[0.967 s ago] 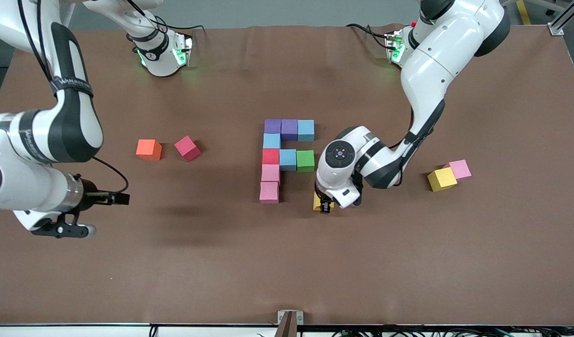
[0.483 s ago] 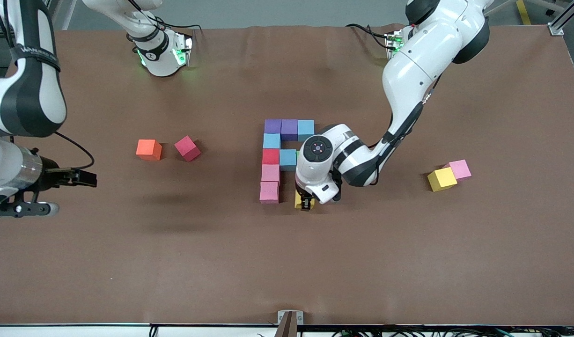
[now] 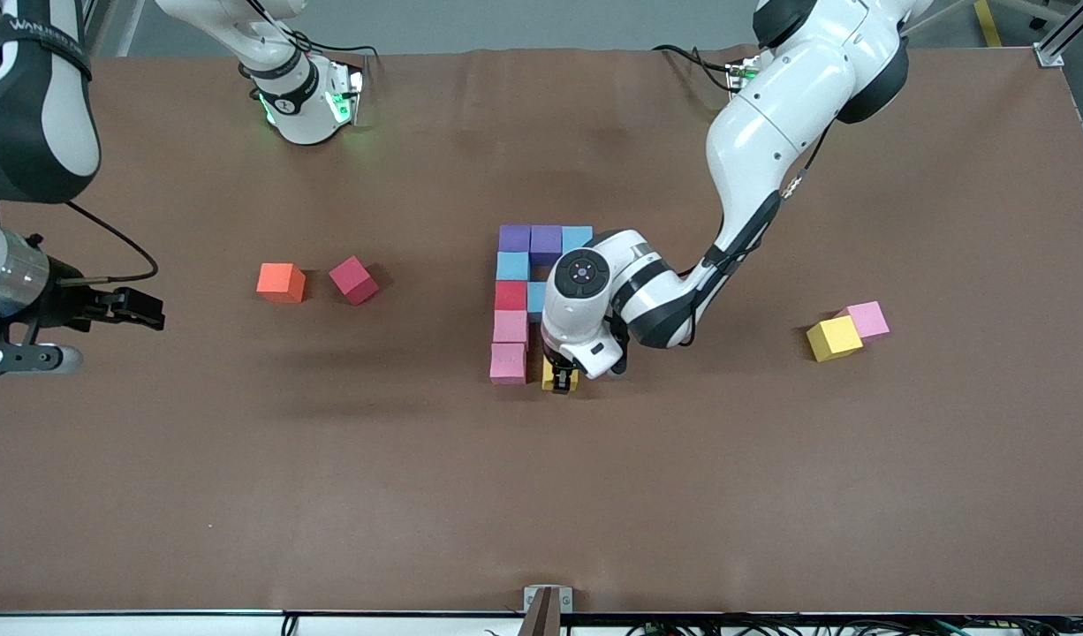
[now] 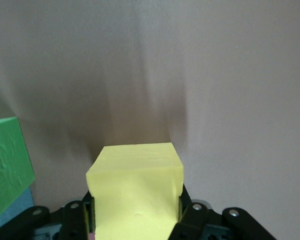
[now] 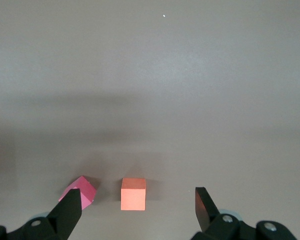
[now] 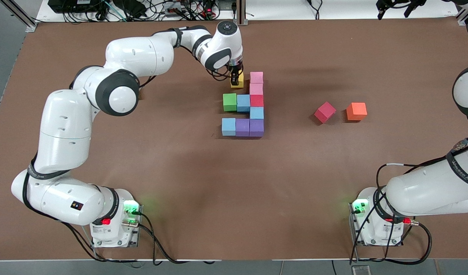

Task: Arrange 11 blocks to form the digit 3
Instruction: 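Lower the yellow cube beside the pink cube and open the left gripper, then move the left gripper back to the second yellow cube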

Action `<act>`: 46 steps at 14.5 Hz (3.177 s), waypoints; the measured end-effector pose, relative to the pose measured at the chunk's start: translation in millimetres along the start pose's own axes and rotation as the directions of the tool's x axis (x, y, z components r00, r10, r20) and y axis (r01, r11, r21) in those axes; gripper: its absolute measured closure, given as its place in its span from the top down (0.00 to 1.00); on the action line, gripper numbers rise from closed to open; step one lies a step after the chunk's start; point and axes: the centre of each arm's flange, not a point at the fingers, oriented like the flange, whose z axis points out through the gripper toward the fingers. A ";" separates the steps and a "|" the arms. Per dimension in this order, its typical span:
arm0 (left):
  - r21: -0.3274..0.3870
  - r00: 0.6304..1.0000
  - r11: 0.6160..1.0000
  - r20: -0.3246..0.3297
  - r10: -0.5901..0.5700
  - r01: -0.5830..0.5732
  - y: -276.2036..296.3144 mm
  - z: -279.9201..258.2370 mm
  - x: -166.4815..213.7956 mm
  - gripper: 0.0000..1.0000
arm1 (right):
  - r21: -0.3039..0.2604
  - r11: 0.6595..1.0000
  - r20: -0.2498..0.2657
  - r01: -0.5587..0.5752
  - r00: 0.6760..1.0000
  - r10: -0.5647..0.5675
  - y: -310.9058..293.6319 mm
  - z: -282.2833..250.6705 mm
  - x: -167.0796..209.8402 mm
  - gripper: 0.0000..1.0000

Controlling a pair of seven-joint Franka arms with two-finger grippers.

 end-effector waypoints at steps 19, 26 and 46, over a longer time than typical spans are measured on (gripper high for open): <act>-0.037 0.997 0.999 0.071 -0.007 0.010 -7.7 12.0 -16.8 0.84 | 0.002 1.000 -0.011 -0.019 1.000 0.019 7.3 -48.6 -54.9 1.00; -0.051 0.996 0.998 0.087 -0.033 0.038 5.5 -10.2 -17.0 1.00 | 0.002 1.000 -0.053 -0.025 0.998 0.025 10.4 -83.8 -59.5 1.00; 0.143 0.986 0.977 -0.069 -0.151 0.160 43.0 -158.7 343.4 1.00 | 0.047 0.999 -0.003 -0.029 1.000 0.029 7.6 -77.7 -61.7 1.00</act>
